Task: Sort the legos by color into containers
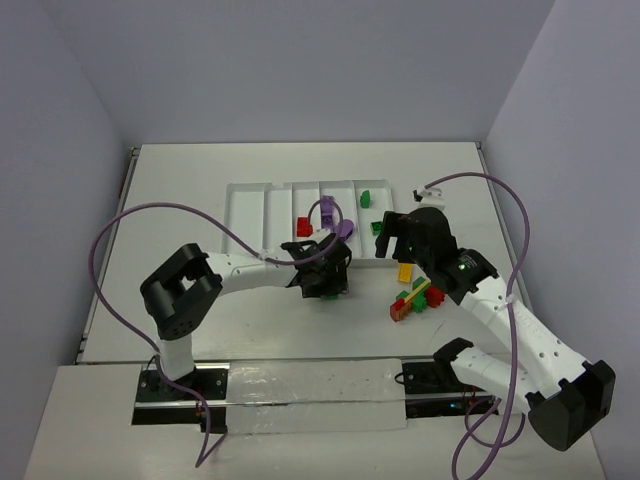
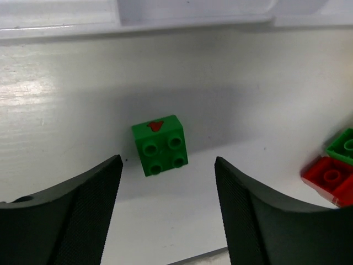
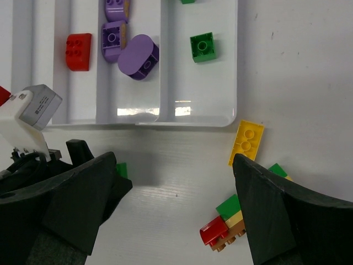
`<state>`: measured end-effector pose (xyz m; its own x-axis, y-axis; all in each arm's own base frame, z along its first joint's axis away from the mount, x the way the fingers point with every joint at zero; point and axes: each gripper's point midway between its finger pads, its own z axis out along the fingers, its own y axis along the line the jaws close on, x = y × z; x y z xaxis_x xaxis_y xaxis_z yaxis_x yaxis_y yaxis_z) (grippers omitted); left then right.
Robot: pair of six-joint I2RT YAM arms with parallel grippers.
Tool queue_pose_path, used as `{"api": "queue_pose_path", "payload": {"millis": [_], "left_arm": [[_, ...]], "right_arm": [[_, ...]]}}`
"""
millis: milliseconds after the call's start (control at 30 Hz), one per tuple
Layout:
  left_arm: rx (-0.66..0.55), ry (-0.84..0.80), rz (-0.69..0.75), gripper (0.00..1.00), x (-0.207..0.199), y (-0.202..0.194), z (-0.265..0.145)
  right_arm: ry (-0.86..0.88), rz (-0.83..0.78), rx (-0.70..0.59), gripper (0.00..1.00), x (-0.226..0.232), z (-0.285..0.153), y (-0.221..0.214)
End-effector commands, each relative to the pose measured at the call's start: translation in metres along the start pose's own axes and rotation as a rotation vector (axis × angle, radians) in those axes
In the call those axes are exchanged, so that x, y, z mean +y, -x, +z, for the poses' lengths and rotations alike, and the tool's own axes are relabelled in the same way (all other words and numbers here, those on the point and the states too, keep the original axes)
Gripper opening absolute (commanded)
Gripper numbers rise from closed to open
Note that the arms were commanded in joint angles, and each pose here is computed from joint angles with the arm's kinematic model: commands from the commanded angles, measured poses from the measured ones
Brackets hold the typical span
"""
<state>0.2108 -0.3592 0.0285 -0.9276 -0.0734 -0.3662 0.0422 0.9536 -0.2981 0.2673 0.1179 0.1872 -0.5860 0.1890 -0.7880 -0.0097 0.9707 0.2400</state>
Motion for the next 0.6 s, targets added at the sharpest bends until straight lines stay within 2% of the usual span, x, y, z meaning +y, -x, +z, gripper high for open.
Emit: {"api": "queue_pose_path", "payload": {"millis": [0, 67, 200, 267, 367, 400, 467, 533, 567], "left_arm": [[-0.108, -0.086, 0.061, 0.77, -0.032, 0.025, -0.052], [-0.142, -0.024, 0.086, 0.77, -0.017, 0.026, -0.064], [-0.259, 0.039, 0.038, 0.77, 0.023, 0.039, -0.101], [-0.332, 0.139, -0.022, 0.77, 0.076, 0.044, -0.121], [-0.352, 0.215, -0.144, 0.77, 0.134, 0.046, -0.129], [-0.369, 0.197, -0.174, 0.78, 0.138, 0.052, -0.137], [-0.389, 0.184, -0.243, 0.84, 0.16, 0.054, -0.146], [-0.413, 0.215, -0.327, 0.92, 0.184, 0.062, -0.153], [-0.414, 0.213, -0.33, 0.92, 0.186, 0.062, -0.155]], "right_arm": [[0.01, 0.018, -0.006, 0.94, 0.002, 0.002, 0.0], [0.007, 0.017, 0.0, 0.94, 0.001, 0.002, -0.001], [0.005, 0.014, 0.012, 0.94, 0.001, 0.004, -0.007], [0.007, 0.009, 0.04, 0.94, 0.005, 0.009, -0.02], [0.034, 0.004, 0.086, 0.93, 0.021, 0.018, -0.042], [0.059, 0.0, 0.097, 0.93, 0.031, 0.019, -0.048], [0.134, -0.06, 0.166, 0.92, 0.064, 0.024, -0.08], [0.129, -0.102, 0.19, 0.91, 0.078, 0.033, -0.097], [0.124, -0.11, 0.209, 0.9, 0.082, 0.038, -0.104]]}}
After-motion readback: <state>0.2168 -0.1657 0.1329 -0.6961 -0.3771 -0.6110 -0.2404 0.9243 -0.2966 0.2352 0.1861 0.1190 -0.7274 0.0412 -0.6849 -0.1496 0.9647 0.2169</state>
